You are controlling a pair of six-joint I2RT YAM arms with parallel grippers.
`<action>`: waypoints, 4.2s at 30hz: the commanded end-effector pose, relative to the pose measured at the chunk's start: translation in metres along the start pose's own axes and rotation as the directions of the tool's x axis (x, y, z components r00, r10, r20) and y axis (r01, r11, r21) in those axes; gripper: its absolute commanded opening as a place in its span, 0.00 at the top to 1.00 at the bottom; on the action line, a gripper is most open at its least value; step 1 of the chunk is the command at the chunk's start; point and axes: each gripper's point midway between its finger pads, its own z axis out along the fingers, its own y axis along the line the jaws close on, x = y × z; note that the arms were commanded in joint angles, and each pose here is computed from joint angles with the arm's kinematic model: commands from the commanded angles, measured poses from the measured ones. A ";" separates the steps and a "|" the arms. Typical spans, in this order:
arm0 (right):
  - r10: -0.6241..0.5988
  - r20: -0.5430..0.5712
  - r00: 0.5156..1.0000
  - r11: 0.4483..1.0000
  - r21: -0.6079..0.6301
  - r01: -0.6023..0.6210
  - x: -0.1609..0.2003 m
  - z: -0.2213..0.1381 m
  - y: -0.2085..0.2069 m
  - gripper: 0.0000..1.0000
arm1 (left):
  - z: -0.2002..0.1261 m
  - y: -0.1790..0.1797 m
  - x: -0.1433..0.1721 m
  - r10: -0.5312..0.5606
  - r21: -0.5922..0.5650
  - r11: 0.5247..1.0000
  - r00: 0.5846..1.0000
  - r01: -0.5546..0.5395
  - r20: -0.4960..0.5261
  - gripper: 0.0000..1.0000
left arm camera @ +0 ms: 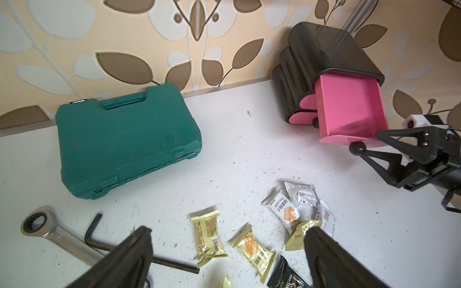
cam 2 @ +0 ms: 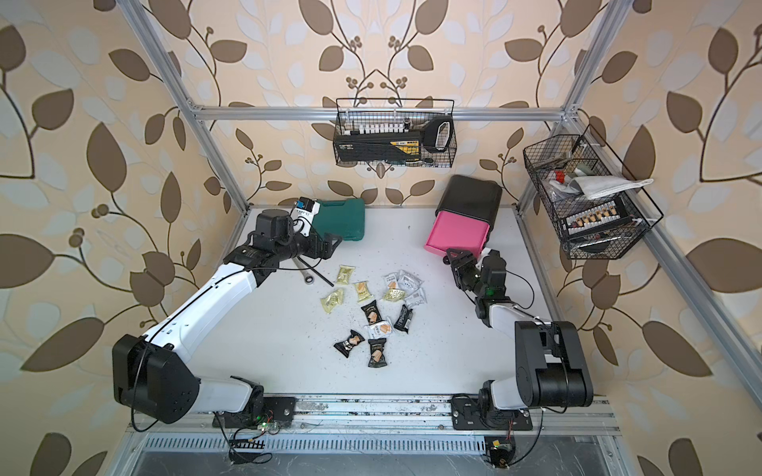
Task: Place the cookies into the drawer by color
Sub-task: Open the drawer in the storage box, then pick up the cookie at the center of the board, then place the cookie in the drawer.
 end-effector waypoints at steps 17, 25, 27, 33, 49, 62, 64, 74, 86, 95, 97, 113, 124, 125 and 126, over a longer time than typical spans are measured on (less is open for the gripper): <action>-0.551 -0.392 0.737 0.746 0.165 0.646 0.146 -0.056 0.002 0.29 | -0.005 -0.018 -0.013 0.004 0.074 0.997 1.000 -0.006 0.031 0.02; -0.537 -0.489 0.688 0.602 0.349 0.718 0.193 -0.038 -0.043 0.31 | -0.005 -0.020 -0.011 0.025 0.070 0.997 0.999 -0.027 0.030 0.02; -0.524 -0.510 0.682 0.581 0.371 0.724 0.196 -0.033 -0.054 0.31 | -0.004 -0.022 -0.010 0.030 0.078 0.996 0.999 -0.032 0.027 0.02; -0.497 -0.561 0.662 0.563 0.373 0.738 0.208 -0.024 -0.076 0.31 | -0.001 -0.025 -0.007 0.033 0.094 0.995 0.999 -0.034 0.014 0.02; -0.475 -0.563 0.676 0.584 0.373 0.721 0.212 -0.023 -0.084 0.65 | 0.002 -0.027 -0.004 0.039 0.094 0.995 0.999 -0.039 0.002 0.02; -0.714 -0.371 0.594 0.558 0.212 0.803 0.149 -0.039 0.070 0.72 | -0.002 -0.033 -0.008 0.040 0.118 0.992 0.999 -0.041 0.010 0.02; -0.728 -0.324 0.604 0.567 0.211 0.797 0.124 -0.036 0.095 0.72 | -0.001 -0.033 -0.008 0.038 0.120 0.992 0.999 -0.039 0.008 0.02; -0.687 -0.132 0.714 0.643 0.347 0.683 -0.017 0.010 0.137 0.72 | -0.002 -0.034 -0.008 0.047 0.121 0.991 0.999 -0.048 0.013 0.02; -0.630 -0.210 0.747 0.607 0.467 0.643 -0.050 0.075 0.071 0.72 | -0.003 -0.033 -0.009 0.062 0.113 0.992 0.998 -0.064 0.015 0.02; -0.633 -0.252 0.732 0.596 0.445 0.668 -0.044 0.092 0.070 0.48 | -0.003 -0.034 -0.008 0.063 0.119 0.991 0.998 -0.064 0.012 0.02; -0.640 -0.235 0.731 0.606 0.430 0.669 -0.043 0.084 0.081 0.46 | -0.002 -0.034 -0.007 0.062 0.120 0.991 0.998 -0.063 0.011 0.02; -0.750 -0.383 0.540 0.543 0.109 0.832 0.104 -0.023 0.116 0.44 | -0.005 -0.038 -0.009 0.066 0.125 0.990 0.998 -0.068 0.018 0.02; -0.655 -0.696 0.295 0.421 -0.012 0.907 0.279 -0.090 0.014 0.44 | -0.002 -0.037 -0.007 0.063 0.125 0.990 0.998 -0.064 0.006 0.02; -0.646 -0.711 0.277 0.410 -0.017 0.912 0.288 -0.093 0.006 0.44 | -0.002 -0.037 -0.007 0.063 0.125 0.990 0.998 -0.063 0.006 0.02; -0.631 -0.729 0.263 0.402 -0.018 0.916 0.297 -0.095 -0.003 0.44 | -0.002 -0.037 -0.006 0.061 0.125 0.990 0.998 -0.061 0.004 0.02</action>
